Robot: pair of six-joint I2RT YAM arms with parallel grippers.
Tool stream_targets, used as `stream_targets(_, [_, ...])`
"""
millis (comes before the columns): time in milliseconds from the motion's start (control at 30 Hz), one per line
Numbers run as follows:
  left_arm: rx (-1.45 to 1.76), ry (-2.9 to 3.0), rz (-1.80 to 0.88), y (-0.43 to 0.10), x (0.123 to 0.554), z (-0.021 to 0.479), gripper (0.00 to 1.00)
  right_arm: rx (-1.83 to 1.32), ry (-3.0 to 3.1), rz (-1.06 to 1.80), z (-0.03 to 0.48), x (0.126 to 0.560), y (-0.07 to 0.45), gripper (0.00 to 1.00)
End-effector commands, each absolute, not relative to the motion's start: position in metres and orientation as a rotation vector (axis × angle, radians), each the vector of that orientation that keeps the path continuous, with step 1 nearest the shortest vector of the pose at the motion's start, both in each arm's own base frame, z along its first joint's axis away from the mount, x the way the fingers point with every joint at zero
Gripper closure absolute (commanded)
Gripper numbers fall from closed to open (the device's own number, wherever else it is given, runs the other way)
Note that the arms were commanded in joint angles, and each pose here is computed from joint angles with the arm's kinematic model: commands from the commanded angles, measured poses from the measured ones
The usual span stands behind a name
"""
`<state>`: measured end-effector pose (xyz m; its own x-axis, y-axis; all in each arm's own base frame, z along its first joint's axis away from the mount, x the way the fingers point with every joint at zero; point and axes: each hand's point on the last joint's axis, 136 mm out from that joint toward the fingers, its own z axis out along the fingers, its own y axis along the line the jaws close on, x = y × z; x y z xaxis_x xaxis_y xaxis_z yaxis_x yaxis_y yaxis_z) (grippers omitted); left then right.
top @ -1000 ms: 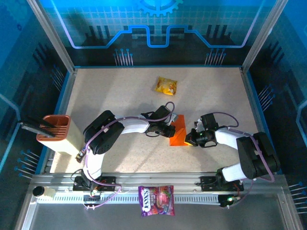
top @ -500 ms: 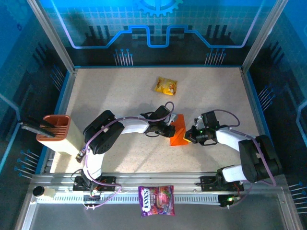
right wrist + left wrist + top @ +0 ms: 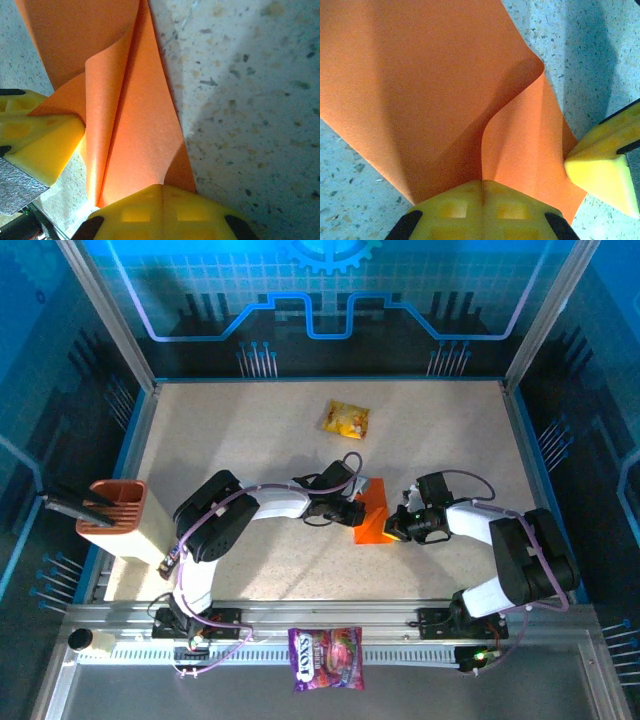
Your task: Fold a paper plane with a square sheet of paper (pick it up from the middle)
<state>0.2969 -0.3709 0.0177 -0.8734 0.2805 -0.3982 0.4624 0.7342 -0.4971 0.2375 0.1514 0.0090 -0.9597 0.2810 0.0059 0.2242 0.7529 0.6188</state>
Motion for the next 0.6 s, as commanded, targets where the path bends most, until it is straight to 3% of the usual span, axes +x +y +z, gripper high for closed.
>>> stream_targets(0, [0.552, 2.681, -0.837, -0.3591, 0.2930, 0.0092, 0.97, 0.457, 2.976, 0.834, -0.0135, 0.2170, 0.1366, 1.00])
stream_targets(567, [0.566, 2.691, -0.829, -0.3568, 0.2906, 0.0071, 0.98, 0.440, 2.925, 0.899, -0.0047, 0.2258, 0.1438, 1.00])
